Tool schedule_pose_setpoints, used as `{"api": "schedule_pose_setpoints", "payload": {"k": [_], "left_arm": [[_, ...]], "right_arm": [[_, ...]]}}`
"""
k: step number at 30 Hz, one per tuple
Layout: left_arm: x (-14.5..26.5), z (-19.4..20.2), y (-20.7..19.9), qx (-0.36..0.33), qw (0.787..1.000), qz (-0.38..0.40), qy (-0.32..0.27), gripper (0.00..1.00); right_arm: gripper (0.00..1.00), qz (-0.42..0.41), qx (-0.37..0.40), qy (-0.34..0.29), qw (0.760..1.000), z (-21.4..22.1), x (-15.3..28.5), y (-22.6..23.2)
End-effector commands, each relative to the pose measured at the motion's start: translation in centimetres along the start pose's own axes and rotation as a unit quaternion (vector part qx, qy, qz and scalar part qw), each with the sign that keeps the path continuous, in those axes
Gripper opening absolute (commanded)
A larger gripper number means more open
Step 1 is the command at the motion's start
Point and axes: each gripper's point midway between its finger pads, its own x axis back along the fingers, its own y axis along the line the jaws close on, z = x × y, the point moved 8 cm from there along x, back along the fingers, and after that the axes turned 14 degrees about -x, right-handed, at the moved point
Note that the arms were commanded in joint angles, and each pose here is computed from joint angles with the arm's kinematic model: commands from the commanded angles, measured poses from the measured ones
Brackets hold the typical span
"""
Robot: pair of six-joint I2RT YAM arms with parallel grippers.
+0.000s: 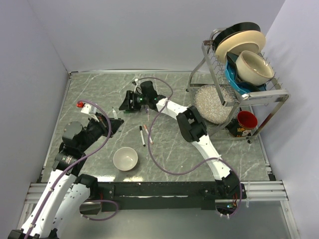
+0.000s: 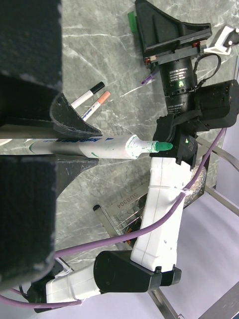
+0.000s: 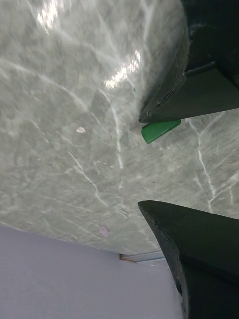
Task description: Insert the pens into the pen caps
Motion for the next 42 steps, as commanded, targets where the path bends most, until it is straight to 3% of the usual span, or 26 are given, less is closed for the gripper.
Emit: {"api": "schedule_pose_setpoints", "payload": {"k": [1,13,18,24,37,42], "left_arm": [[0.1,-0.7,-0.2,0.000,1.000,0.002,-0.017,0.01],[0.0,-0.7,-0.1,0.000,1.000,-0.006,-0.013,0.01],[0.2,-0.7,-0.1,-0.001,1.000,-0.009,-0.016,0.01],[0.3,-0.7,0.0,-0.001,1.000,-0.012,-0.018,0.01],[0.3,-0.7,0.0,-0.002,1.000,-0.012,-0.016,0.01],[0.4,-0.7,-0.1,-0.003,1.000,-0.012,-0.017,0.01]], "right_arm": [[0.71,0.000,0.027,0.054,0.998,1.8,0.3,0.9],[0.68,0.013,0.118,0.143,0.983,5.0,1.7,1.2],[0.65,0.069,0.148,0.152,0.975,6.1,1.9,1.2],[0.71,0.164,0.193,0.097,0.963,6.7,2.7,1.0],[0.70,0.259,0.165,-0.055,0.950,7.0,2.8,4.2],[0.66,0.268,0.164,-0.047,0.948,7.0,2.1,3.6]]}}
